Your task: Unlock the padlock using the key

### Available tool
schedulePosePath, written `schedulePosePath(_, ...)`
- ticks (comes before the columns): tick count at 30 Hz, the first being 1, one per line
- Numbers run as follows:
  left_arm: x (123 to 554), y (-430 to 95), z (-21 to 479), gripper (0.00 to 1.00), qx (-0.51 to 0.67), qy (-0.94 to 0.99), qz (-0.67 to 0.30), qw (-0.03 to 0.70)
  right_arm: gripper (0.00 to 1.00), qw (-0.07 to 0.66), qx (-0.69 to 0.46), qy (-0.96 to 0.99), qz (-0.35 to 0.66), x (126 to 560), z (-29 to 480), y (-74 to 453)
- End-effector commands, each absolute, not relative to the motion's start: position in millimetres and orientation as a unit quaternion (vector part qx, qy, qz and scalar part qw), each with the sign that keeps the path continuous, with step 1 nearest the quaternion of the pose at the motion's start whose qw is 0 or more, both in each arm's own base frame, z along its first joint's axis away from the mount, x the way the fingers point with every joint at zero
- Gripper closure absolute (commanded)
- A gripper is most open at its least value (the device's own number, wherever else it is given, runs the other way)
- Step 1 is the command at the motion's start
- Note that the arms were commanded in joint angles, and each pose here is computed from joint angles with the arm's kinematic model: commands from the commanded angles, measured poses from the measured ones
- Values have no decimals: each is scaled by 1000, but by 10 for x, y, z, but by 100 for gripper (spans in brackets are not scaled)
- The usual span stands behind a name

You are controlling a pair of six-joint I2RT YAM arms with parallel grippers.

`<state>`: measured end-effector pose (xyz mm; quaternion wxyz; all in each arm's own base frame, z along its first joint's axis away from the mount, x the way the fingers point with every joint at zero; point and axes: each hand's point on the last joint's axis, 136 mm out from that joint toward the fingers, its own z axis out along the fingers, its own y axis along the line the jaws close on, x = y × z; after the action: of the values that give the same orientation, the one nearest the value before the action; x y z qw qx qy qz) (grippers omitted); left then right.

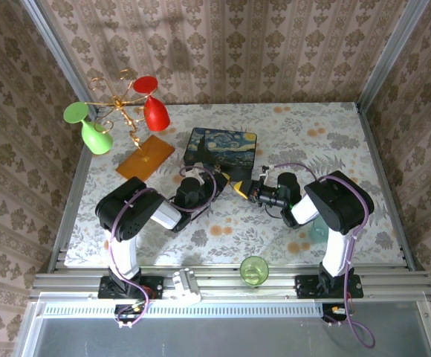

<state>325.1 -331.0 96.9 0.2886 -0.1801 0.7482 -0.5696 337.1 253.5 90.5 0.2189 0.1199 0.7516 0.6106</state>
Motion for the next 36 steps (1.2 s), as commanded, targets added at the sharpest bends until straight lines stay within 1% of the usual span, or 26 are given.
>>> schedulePosePath(1,3158,-3501,1316,100,-148,715,-621,287,100,237,98,735,628,3495,1081,2574)
schedulePosePath(7,3087,-3593,1384,100,-142,709,-633,277,100,206,120,739,630,3564,924,2570)
schedulePosePath(11,3061,-3610,1397,100,-138,709,-633,277,100,202,135,741,626,3602,855,2489)
schedulePosePath(15,3051,-3652,1387,100,-138,709,-635,273,100,202,137,739,628,3617,876,2507)
schedulePosePath(18,3038,-3715,1400,100,-138,707,-640,268,100,192,146,741,626,3629,797,2533)
schedulePosePath(28,3084,-3740,1456,100,-146,701,-637,287,100,189,192,750,604,3438,651,2576)
schedulePosePath(36,3066,-3703,1401,100,-146,705,-631,287,100,180,211,742,610,3479,675,2581)
